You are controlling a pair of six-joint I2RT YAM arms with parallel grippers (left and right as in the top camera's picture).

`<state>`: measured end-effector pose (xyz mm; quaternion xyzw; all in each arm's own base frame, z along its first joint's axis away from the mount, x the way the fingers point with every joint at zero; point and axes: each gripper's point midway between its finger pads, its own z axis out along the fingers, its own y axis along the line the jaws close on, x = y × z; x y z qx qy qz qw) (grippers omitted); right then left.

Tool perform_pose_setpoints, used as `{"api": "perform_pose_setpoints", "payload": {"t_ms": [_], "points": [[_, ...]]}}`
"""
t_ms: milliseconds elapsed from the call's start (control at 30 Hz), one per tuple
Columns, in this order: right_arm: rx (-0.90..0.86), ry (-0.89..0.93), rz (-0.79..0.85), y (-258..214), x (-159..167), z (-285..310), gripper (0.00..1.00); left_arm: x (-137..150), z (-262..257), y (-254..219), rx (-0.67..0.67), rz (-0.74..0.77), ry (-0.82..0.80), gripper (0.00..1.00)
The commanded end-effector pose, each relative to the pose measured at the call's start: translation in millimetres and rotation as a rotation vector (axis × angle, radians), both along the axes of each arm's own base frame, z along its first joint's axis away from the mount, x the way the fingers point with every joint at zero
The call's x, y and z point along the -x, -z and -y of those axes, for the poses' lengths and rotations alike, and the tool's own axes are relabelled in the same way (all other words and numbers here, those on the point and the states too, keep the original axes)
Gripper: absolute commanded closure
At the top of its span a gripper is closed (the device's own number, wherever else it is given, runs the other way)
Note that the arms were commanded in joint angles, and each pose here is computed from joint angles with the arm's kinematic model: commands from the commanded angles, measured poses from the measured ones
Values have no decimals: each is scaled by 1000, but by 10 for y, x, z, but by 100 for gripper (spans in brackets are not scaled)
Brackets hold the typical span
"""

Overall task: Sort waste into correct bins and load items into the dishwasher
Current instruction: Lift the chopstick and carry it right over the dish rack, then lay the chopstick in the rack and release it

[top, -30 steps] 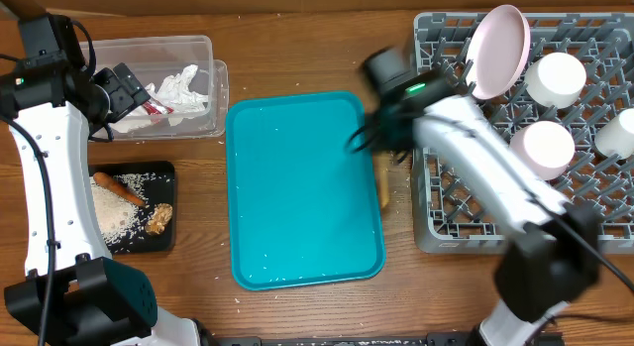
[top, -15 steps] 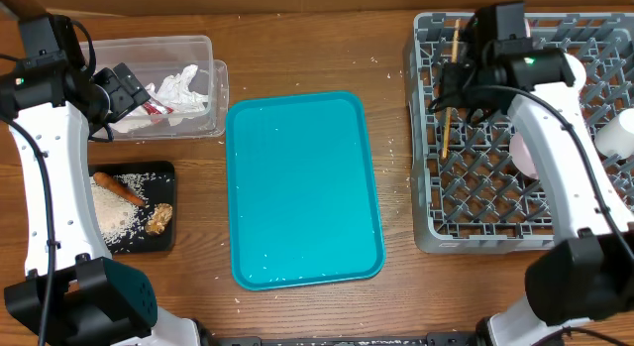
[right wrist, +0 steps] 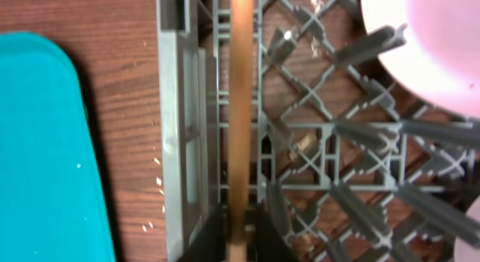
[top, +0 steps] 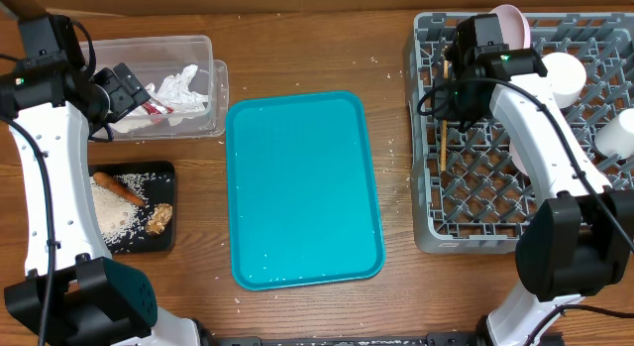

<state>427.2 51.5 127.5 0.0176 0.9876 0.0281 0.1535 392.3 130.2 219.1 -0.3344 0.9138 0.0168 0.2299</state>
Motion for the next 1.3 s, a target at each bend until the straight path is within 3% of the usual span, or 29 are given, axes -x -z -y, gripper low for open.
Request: {"api": "perform_pose_setpoints", "payload": {"t_ms": [0,67,300,367,567,833,1267], "points": [[4,-8,0,-38,31,-2,27,0,-13,32,10,-3,-18,0],[0,4,-12,-32,59,0,19,0,-13,32,10,-3,-18,0],[-16,64,-29,-183,138,10,14,0,-13,32,10,-3,-18,0],[-18,73,-28,-308,186,16,0,0,-13,32,10,-3,-18,0],[-56,166,10,-831,484,51,0,0,-13,32,10,-3,-18,0],[-96,276,15,-1417,1327,146,0,0,-13,32,10,-3,-18,0],[-176,431,74,-1539,2287,252,0,0,-13,32,10,-3,-18,0]]}}
